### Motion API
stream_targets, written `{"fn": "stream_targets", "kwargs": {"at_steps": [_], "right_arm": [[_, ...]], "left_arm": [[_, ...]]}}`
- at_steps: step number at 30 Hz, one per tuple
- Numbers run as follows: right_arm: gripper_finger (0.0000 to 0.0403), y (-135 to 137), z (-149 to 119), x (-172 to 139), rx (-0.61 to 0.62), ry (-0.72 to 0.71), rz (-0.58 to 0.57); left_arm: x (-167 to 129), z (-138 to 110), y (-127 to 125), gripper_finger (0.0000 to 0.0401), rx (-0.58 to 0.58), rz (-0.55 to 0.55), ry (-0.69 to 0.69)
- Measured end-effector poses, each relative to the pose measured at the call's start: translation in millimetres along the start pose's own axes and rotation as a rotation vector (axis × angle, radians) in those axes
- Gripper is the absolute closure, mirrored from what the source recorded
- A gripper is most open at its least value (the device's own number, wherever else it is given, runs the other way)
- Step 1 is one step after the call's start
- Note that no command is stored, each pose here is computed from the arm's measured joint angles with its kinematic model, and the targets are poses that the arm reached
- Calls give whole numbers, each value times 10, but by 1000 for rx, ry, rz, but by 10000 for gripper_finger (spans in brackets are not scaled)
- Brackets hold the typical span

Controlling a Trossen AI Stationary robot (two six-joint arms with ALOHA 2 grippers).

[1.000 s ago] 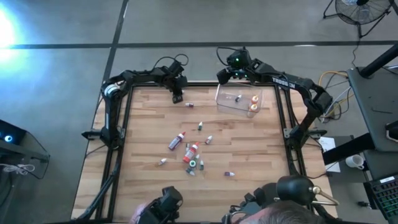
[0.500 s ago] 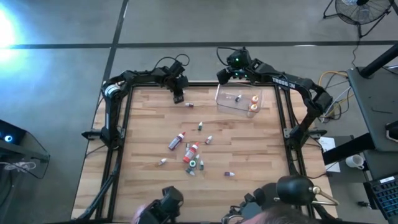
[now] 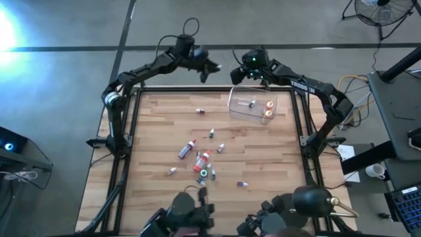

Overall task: Pick & Place food coloring
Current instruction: Put the small green food coloring bottle into the transparent bin, then put the small red food coloring bottle into the transparent bin

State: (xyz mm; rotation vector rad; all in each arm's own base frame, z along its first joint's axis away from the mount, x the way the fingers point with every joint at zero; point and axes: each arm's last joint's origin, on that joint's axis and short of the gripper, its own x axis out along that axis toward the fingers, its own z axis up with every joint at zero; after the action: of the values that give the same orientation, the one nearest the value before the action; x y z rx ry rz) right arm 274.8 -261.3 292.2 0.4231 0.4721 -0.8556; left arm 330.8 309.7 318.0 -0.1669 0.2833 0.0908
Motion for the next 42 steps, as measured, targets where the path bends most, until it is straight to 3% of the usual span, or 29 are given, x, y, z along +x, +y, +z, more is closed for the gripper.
{"fn": "stream_targets", "kwargs": {"at_steps": [3,6,12,16,23,27,36,42], "right_arm": [[184,-37,89,-133,23,-58,-45],[183,-58,177,-301,43,-123,-111],[184,-41,226,-429,127,-157,-89],[184,2,225,-443,164,-136,11],[184,227,218,-597,130,-141,111],[184,322,253,-779,88,-183,140],[184,487,180,-1101,36,-167,116],[184,651,-48,-1182,-24,-18,116]], "left_arm": [[199,-52,44,355,-109,-75,-30],[384,-100,-33,355,-130,-124,-15],[667,-206,-299,355,-125,-201,24],[850,-287,-496,355,-113,-235,56],[1144,-577,-732,348,-29,-75,199],[1249,-726,-789,329,-41,4,271],[1174,-656,-857,272,-56,93,304],[809,-530,-1070,264,3,37,502]]}}
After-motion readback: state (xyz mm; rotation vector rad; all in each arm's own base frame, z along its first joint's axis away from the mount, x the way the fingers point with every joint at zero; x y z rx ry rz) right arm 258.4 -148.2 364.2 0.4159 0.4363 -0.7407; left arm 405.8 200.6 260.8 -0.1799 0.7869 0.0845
